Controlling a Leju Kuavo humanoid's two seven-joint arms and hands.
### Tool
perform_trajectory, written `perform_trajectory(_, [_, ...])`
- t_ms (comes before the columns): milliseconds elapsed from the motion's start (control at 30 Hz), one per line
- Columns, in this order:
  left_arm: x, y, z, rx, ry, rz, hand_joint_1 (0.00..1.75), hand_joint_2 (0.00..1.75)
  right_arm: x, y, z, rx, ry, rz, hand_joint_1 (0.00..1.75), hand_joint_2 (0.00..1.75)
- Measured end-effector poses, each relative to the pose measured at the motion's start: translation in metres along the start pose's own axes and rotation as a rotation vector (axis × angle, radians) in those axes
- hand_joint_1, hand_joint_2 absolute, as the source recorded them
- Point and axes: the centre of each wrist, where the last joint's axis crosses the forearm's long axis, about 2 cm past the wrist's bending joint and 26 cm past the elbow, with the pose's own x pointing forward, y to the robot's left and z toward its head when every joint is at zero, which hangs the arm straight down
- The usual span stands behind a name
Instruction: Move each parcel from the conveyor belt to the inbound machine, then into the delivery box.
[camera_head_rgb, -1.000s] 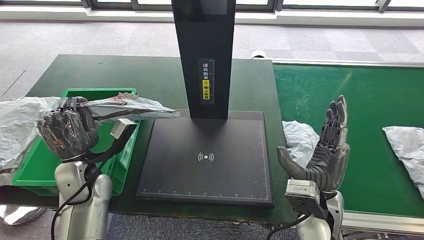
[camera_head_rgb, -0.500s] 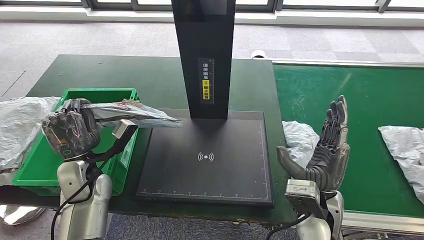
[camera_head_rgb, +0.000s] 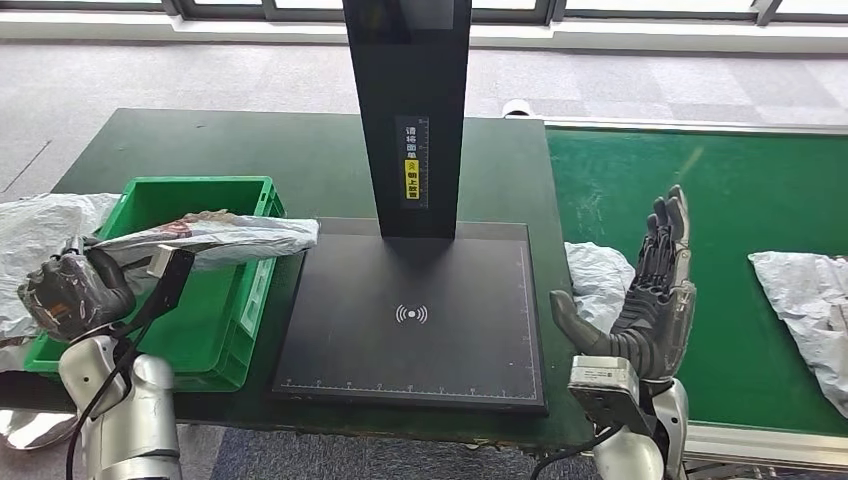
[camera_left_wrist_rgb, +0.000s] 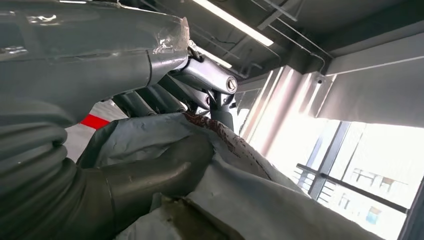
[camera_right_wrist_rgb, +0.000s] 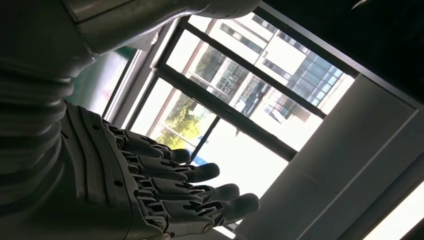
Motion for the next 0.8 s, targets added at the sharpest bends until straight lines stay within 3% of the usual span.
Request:
perform_trajectory(200, [-0.029, 0.019, -0.006, 0.15, 0.018, 0.051, 1.75, 1.75, 0.0, 0.001, -0.004, -0.011, -0.009, -0.008, 0.0, 1.75])
perform_trajectory(400, [-0.056, 0.027, 0.007, 0.234, 0.117, 0.034, 1.75, 1.75, -0.001, 0.002, -0.004, -0.014, -0.007, -0.01, 0.0, 1.75])
perform_trajectory(800, [-0.065, 0.03, 0.016, 0.281, 0.221, 0.047, 1.75, 1.75, -0.002, 0.002, -0.005, -0.016, -0.009, -0.012, 0.0, 1.75])
